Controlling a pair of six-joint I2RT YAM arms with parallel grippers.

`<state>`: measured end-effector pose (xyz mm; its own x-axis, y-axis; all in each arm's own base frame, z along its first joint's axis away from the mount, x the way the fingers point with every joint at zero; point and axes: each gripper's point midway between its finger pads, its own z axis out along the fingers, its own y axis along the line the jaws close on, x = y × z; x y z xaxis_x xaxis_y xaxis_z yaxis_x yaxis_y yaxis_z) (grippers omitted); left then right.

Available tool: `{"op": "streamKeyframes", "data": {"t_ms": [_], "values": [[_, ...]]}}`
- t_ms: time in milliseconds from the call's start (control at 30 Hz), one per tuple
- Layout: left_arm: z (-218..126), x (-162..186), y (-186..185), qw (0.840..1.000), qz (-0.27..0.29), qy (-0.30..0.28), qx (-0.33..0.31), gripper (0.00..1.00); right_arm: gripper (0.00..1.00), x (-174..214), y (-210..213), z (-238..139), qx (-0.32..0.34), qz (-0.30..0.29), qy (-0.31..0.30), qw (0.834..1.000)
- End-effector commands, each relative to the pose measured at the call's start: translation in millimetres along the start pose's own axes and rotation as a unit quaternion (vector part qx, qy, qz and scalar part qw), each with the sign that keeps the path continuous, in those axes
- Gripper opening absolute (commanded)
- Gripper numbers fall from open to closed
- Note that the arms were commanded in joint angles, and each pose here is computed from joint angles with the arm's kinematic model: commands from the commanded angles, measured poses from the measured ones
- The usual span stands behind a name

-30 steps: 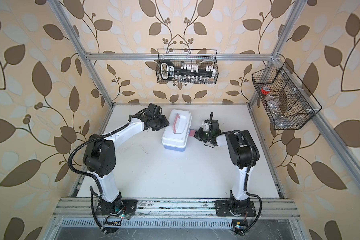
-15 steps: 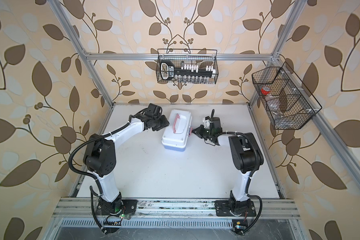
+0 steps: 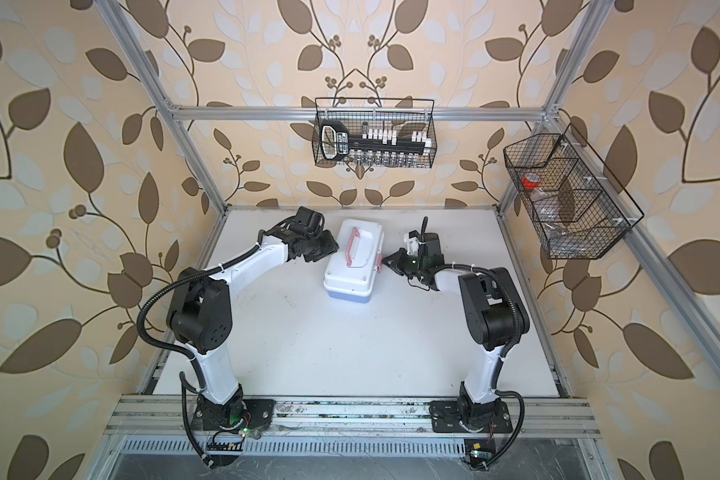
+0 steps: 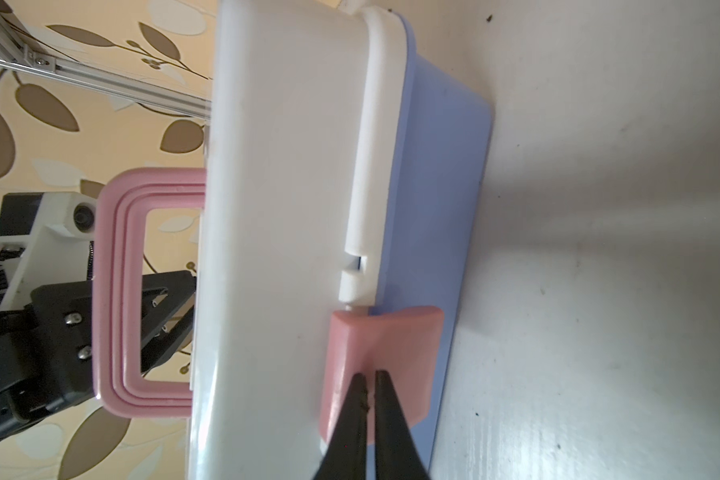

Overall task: Pack the tool kit
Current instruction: 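Push the pink latch closed with the right gripper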

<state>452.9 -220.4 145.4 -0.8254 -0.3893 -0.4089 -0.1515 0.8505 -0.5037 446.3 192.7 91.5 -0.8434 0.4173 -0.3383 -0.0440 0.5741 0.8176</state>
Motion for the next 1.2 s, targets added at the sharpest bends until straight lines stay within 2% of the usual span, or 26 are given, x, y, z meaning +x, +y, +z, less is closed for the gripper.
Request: {"op": "streamKeyframes", "data": {"t_ms": [0,833,1167], "values": [[3.6,-3.6,-3.9,1.000,-0.001,-0.001,0.003,0.43,0.08,-6.8,18.1,-3.8,-0.010,-0.016,-0.008,1.000],[7.8,7.5,-2.5,1.000,0.007,0.006,-0.006,0.41,0.10,1.3,16.8,7.8,-0.006,-0.018,0.006,1.000],[10.3,11.5,0.4,1.000,0.010,0.012,-0.008,0.41,0.21,-3.1,-1.4,-13.1,-0.100,0.056,-0.027,0.993]]}}
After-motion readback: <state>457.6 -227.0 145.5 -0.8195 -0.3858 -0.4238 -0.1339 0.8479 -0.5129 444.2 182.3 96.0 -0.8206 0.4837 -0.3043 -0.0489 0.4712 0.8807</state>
